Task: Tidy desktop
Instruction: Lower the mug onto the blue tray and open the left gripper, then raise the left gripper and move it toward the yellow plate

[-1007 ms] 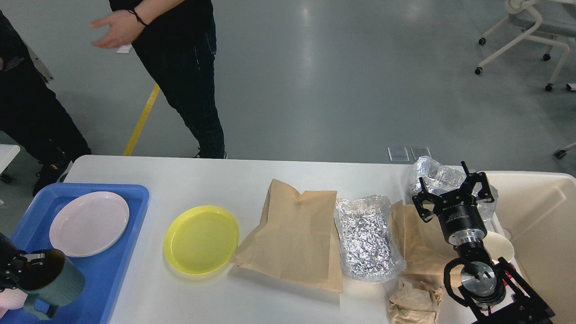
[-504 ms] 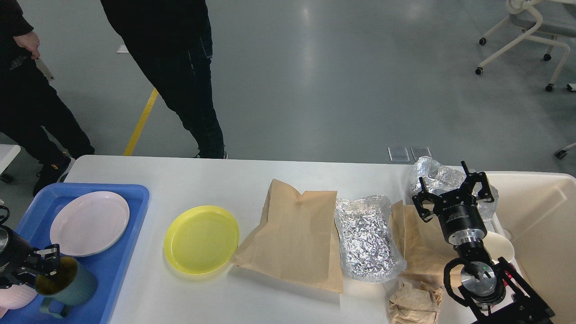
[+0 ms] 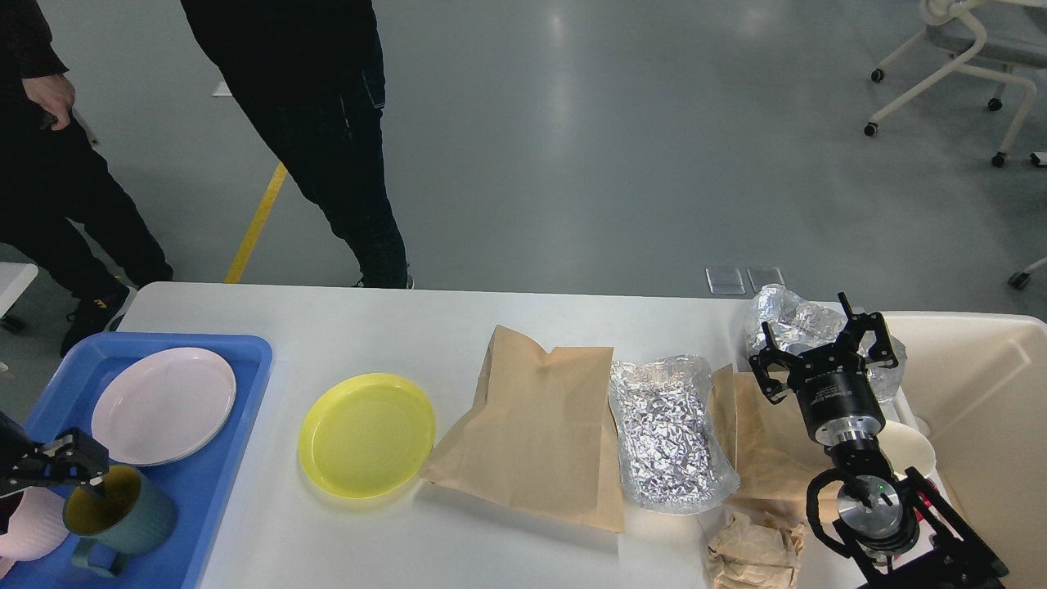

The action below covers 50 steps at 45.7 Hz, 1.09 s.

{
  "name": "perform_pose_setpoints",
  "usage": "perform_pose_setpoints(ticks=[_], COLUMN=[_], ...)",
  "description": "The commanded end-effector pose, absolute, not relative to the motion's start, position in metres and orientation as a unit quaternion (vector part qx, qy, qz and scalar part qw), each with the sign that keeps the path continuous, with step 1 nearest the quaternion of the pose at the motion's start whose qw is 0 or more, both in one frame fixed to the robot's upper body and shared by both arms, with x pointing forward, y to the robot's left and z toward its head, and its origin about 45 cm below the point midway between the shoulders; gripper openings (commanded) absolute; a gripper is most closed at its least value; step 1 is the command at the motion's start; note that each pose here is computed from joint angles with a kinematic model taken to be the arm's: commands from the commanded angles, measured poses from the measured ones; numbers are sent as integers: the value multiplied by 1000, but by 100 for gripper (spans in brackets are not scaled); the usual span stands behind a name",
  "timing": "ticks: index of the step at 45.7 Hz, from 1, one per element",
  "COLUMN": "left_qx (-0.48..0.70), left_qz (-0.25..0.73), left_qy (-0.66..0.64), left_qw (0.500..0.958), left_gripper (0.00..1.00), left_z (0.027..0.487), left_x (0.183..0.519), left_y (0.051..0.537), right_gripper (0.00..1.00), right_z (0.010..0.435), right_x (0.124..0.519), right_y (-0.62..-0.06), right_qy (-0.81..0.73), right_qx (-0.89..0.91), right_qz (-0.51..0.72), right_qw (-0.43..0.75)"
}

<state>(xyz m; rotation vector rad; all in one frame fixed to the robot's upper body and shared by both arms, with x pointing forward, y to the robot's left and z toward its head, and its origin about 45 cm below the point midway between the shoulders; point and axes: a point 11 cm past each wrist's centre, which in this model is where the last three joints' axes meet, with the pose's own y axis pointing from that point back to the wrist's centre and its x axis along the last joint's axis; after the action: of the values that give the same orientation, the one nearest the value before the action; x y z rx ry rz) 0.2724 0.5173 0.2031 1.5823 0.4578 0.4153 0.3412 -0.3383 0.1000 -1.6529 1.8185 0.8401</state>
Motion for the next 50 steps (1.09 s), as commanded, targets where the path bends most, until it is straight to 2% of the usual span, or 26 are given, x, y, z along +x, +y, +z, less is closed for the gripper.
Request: perform_pose_setpoints(ticks=[1, 10, 17, 24, 34, 41, 50], left_qx=[690, 688, 681, 682, 656, 630, 626], left_qz=[180, 192, 209, 185, 162, 141, 146], left_qy=[206, 159, 124, 75, 2, 6, 12], left_qw=[670, 682, 691, 703, 737, 763, 766], left_gripper=[95, 96, 96, 95, 96, 96, 96], left_z=[231, 305, 357, 395, 449, 462, 454], left_x=[274, 294, 318, 330, 320, 306, 315], left_y=[509, 477, 427, 350, 250, 217, 221], right_gripper=[100, 100, 100, 100, 100, 100, 100], right_z=[100, 100, 100, 100, 100, 100, 100], right_x=[342, 341, 341, 342, 342, 343, 343], right_y=[-338, -339, -339, -339, -339, -339, -339], right_qy=[675, 675, 675, 675, 676, 676, 675], right_qx=[-613, -613, -613, -613, -613, -612, -613], right_qz=[311, 312, 311, 311, 311, 311, 311], right_qw=[269, 268, 268, 268, 268, 268, 268])
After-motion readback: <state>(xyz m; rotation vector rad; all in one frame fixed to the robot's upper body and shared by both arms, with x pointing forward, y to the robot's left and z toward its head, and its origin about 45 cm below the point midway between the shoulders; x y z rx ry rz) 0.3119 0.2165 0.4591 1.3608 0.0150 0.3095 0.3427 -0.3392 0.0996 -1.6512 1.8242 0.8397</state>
